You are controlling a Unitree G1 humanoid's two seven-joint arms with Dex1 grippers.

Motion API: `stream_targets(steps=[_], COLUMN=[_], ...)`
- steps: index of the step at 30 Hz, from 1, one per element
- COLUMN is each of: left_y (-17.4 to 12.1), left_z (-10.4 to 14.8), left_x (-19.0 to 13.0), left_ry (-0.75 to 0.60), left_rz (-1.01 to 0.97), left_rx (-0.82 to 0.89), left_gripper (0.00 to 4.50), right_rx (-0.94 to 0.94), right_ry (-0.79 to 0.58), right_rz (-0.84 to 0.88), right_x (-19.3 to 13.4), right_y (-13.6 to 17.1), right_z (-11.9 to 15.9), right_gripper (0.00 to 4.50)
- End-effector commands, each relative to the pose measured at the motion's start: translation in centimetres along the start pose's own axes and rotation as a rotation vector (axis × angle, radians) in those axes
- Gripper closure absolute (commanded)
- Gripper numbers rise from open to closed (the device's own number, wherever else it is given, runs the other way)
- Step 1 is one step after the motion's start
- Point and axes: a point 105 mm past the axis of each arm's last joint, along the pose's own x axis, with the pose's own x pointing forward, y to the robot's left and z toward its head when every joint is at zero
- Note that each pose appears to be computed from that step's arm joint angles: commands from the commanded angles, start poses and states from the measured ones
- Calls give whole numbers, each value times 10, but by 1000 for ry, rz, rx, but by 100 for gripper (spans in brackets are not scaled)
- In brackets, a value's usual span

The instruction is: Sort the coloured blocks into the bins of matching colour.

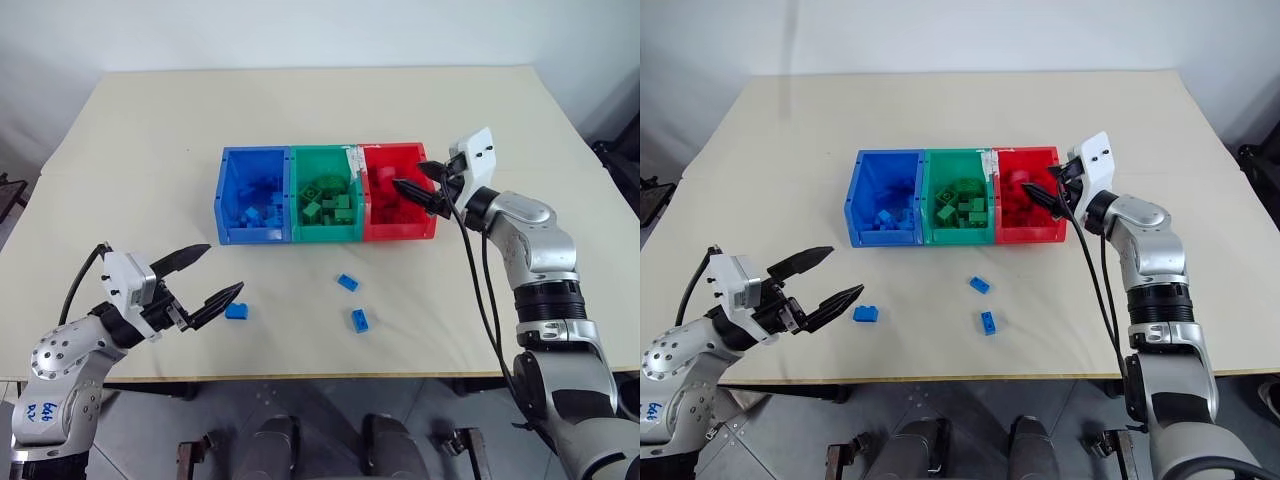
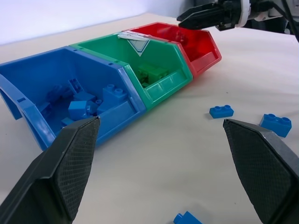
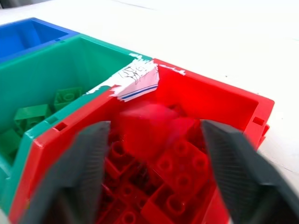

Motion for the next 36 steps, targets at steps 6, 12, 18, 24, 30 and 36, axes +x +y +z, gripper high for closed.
stream_targets(steps=[6, 12, 18, 24, 30, 36], left_y=[-5, -12, -10, -9, -7, -6], left_z=[-2, -15, -23, -23, -23, -26], left_x=[7, 21, 33, 40, 28, 5], left_ry=[27, 81, 117, 92, 108, 142], left_rz=[-95, -243, -364, -399, -382, -320], left_rx=[51, 39, 128, 161, 120, 109], left_gripper=[0, 0, 0, 0, 0, 0], right_rx=[-147, -178, -235, -230, -167, -101], right_ry=[-84, -15, 162, 142, 97, 153], right_rz=[163, 311, 308, 330, 553, 775], right_x=[-56, -130, -194, -191, -151, -115], right_y=[5, 19, 15, 25, 72, 122], right_z=[15, -13, -50, -57, -52, -58], right_gripper=[3, 3, 3, 3, 3, 3])
